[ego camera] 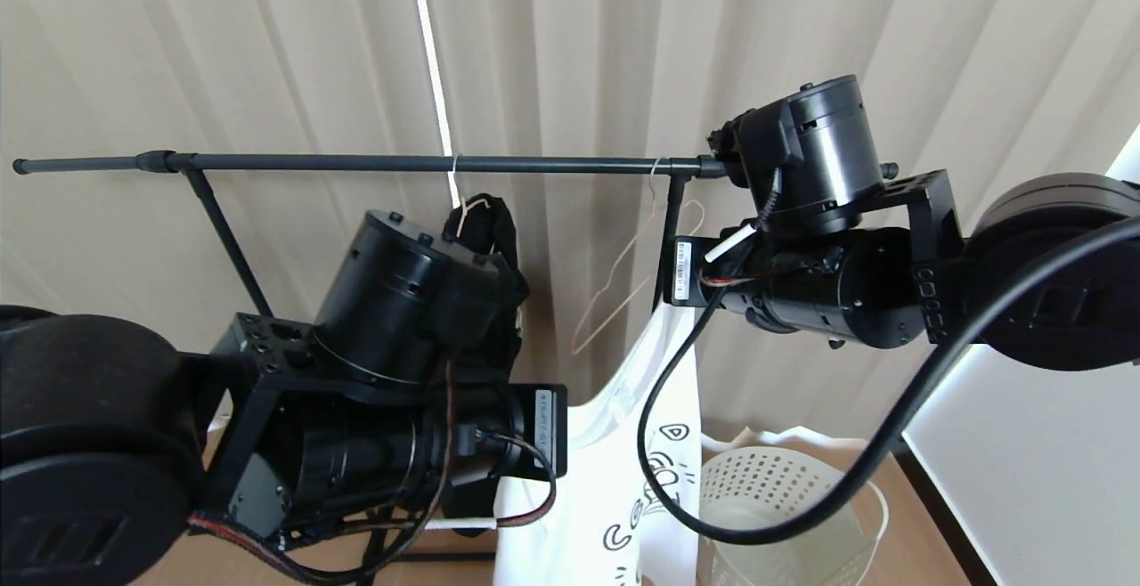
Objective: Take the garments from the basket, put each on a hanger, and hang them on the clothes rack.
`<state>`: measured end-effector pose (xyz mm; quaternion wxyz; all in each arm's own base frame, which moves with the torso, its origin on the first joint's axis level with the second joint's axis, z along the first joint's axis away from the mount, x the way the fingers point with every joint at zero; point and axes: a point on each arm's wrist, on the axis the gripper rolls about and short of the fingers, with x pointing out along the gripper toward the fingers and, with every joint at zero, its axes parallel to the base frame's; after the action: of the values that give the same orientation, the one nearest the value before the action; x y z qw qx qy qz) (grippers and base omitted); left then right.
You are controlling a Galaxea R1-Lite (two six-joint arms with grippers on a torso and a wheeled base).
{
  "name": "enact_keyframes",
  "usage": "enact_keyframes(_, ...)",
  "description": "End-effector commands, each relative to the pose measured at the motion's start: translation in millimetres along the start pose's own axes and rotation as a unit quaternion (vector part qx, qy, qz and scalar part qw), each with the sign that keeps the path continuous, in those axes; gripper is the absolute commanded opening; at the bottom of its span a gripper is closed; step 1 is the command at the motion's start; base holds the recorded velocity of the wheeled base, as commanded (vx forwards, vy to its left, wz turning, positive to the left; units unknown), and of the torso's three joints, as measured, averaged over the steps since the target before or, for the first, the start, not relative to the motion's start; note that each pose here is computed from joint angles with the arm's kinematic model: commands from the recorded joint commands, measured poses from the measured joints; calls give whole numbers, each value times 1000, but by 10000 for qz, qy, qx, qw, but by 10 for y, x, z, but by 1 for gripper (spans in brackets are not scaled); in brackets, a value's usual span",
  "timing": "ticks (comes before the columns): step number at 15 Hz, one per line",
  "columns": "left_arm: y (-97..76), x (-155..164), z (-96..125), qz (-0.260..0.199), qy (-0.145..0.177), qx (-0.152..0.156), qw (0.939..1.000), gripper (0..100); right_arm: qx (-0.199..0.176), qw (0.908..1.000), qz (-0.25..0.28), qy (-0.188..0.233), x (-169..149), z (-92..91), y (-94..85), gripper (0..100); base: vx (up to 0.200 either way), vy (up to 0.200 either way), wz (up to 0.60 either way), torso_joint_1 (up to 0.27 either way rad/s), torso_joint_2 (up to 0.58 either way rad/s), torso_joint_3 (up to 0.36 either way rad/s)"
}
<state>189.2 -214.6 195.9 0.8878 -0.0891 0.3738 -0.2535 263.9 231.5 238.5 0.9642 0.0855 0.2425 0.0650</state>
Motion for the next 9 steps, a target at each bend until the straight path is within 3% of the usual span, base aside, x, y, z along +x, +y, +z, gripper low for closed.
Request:
enact_keyframes(1,-138,151,-108,-145,290,37,9995,0,153,9999,59,-1,91,-10,107,0,0,0,0,0,0,0)
enact_keyframes(3,-288,159,-100,-578,302,-95,9978,0,408,9989,216,-3,90,-33,242,0,0,0,0,0,0,0)
enact_keyframes(6,-521,214,-56,-1130,-46,-369,9929,0,691,9971,320,72,146,-108,386,0,0,0,0,0,0,0)
enact_keyframes(9,-523,226,-81,-1079,-11,-343,9936,0,718,9969,324,29,100,-73,365,0,0,0,0,0,0,0)
